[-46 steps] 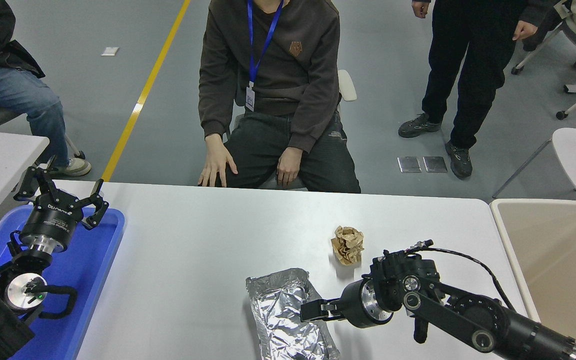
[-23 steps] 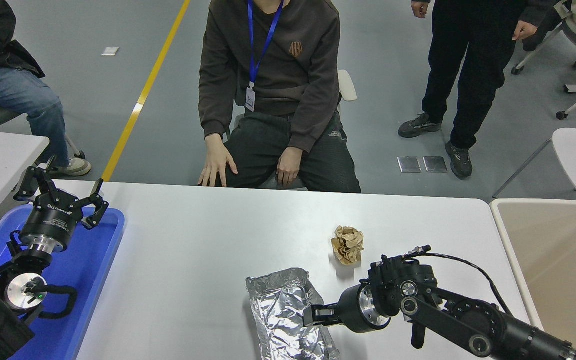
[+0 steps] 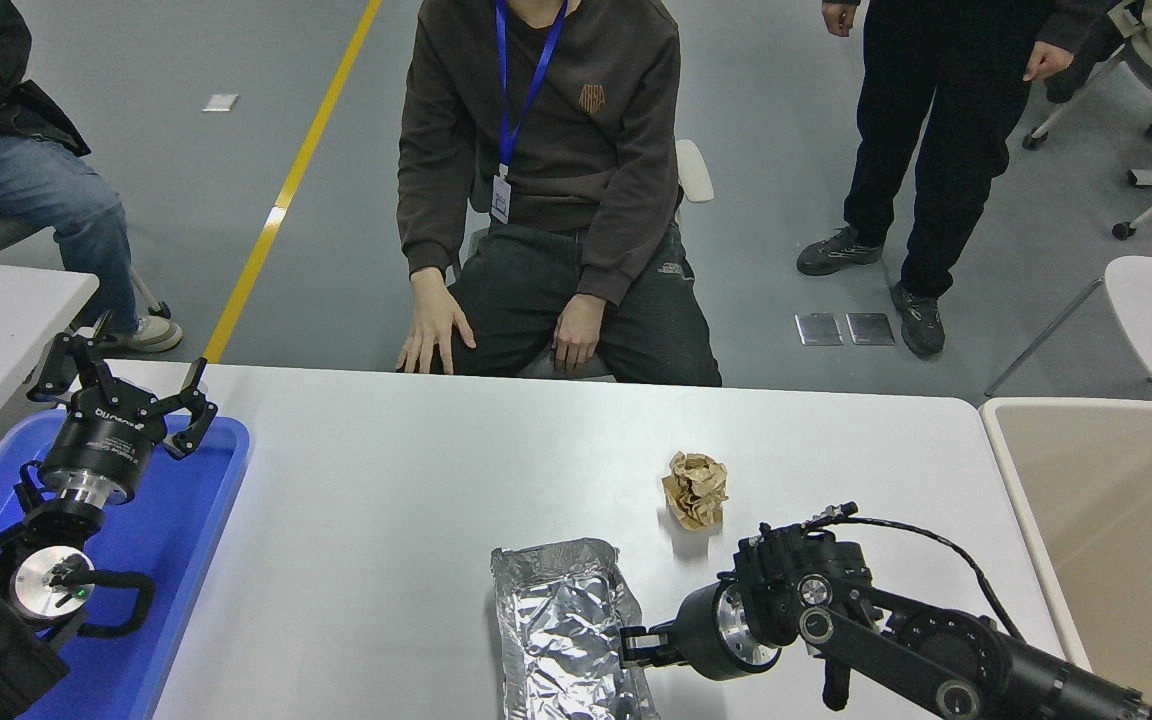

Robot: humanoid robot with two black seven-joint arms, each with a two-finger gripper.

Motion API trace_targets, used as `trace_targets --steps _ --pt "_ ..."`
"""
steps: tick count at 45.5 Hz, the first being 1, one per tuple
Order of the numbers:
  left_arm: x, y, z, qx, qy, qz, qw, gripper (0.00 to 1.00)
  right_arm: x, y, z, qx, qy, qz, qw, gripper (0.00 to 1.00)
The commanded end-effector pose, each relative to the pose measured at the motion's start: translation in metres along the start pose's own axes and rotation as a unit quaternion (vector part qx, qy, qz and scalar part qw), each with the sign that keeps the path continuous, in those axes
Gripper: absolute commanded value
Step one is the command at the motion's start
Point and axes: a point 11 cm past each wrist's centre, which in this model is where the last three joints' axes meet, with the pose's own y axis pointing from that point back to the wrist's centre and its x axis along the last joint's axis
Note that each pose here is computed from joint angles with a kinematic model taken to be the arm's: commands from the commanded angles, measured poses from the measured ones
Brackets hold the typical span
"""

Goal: Clean the table surface

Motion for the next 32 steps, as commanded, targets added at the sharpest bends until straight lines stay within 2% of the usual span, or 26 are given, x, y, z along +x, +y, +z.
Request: trace_targets --steps 1,12,32 --pt "0.0 0.0 0.0 0.001 0.0 0.0 1.0 1.0 0.001 0.0 0.003 -0.004 -0.003 0.013 1.0 0.0" --pt "0.0 0.0 0.0 0.0 0.0 0.0 1.0 1.0 0.012 0.007 -0.001 0.004 -0.01 0.02 1.0 0.0" --pt "0.0 0.0 0.0 0.0 0.0 0.0 1.0 1.0 0.066 0.059 -0.004 0.039 -0.042 0.061 0.996 0.0"
